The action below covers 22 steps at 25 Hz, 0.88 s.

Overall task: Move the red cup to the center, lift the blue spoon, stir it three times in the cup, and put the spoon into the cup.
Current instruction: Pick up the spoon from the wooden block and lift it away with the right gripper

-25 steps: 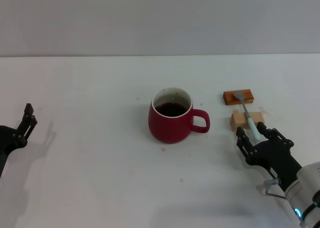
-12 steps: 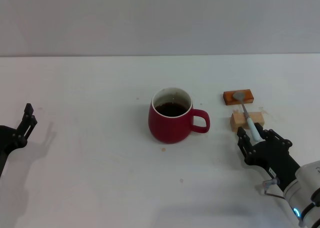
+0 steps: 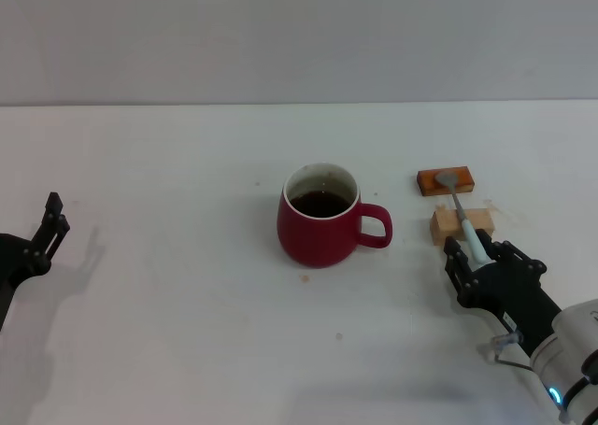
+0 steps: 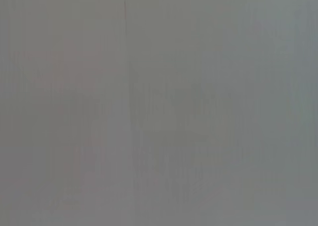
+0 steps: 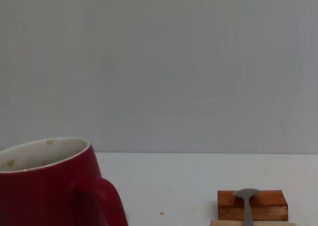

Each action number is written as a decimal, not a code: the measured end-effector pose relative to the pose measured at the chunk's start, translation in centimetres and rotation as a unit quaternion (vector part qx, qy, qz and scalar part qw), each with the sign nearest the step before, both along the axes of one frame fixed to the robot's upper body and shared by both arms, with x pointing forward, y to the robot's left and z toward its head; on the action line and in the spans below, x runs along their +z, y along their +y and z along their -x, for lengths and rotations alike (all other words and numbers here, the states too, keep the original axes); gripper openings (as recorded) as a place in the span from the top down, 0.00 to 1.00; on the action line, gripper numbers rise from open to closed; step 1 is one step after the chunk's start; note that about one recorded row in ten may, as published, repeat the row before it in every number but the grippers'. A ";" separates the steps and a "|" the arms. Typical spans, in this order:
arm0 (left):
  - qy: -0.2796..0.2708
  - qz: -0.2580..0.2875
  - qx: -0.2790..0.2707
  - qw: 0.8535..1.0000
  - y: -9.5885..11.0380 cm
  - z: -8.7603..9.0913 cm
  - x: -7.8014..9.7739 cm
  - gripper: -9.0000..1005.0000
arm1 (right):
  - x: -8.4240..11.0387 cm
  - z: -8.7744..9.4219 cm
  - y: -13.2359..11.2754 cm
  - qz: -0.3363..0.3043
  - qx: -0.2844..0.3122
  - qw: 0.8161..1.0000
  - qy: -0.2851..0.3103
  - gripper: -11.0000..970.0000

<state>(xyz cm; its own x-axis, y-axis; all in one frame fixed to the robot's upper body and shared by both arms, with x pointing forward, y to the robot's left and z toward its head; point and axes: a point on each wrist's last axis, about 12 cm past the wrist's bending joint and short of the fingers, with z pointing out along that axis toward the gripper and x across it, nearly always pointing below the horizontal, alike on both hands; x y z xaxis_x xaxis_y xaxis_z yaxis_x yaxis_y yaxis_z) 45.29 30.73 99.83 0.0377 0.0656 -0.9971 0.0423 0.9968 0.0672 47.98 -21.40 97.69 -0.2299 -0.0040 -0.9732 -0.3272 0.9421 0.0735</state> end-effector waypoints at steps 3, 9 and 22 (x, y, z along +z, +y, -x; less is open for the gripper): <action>0.000 0.000 0.000 1.000 0.0 0.0 0.0 0.14 | 0.0 0.0 0.0 -0.001 -0.001 1.000 0.000 0.62; 0.001 -0.001 -0.002 1.000 0.0 0.0 0.0 0.14 | -0.2 0.1 0.2 -0.002 0.000 1.000 0.011 0.73; 0.004 -0.006 -0.008 1.000 -0.1 -0.1 -0.1 0.14 | 0.1 1.3 0.0 -0.018 -0.011 1.000 -0.015 0.86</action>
